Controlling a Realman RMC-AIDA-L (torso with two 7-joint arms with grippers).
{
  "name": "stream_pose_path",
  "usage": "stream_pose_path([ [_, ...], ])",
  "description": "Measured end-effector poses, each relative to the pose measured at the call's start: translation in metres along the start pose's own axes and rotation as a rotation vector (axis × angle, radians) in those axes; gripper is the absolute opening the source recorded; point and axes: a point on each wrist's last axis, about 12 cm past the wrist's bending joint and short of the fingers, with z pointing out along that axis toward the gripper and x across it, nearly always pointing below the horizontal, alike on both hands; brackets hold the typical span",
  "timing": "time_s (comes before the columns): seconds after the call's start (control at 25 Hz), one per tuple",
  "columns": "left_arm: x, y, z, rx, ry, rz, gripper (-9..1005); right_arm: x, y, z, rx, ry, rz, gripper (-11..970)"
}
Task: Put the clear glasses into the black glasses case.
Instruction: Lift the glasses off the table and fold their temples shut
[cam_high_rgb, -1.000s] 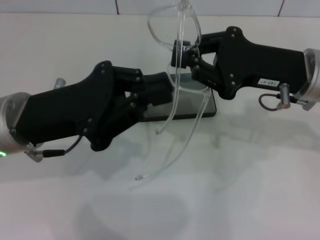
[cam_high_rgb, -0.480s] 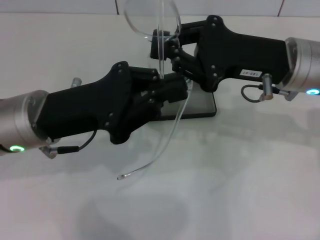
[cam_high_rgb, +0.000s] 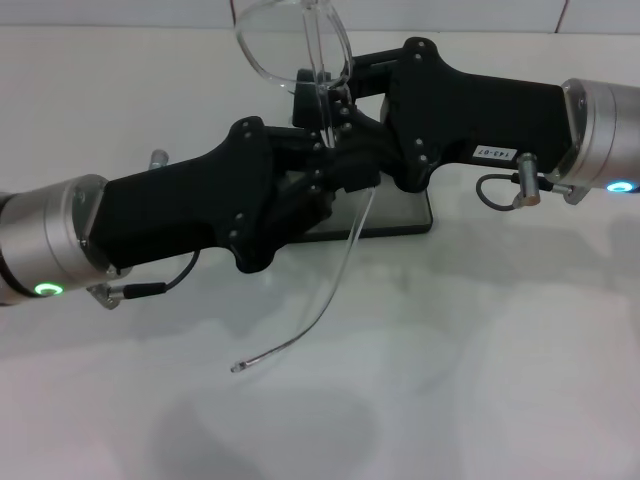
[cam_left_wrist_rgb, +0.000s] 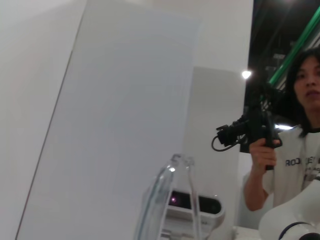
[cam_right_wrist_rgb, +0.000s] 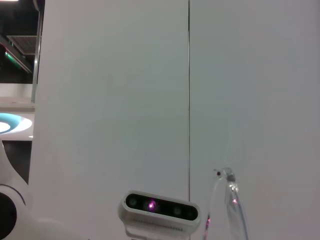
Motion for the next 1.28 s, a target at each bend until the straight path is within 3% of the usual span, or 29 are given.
stream_pose_path([
  [0.6,-0.001,0.001,-0.001,-0.003,0.003,0.003,66,0.001,-0.001,-0.006,0.029,-0.001,-0.017,124],
  [0.84,-0.006,-0.006,-0.003,0.058,-0.018,0.014,67,-0.006,-0.002,-0.036,0.118,-0.071,-0.028,124],
  [1.28,-0.007,-0.007,-0.004,0.063,-0.022,0.017,67,-0.033,0.013,-0.085,0.189,-0.345,-0.077,123],
])
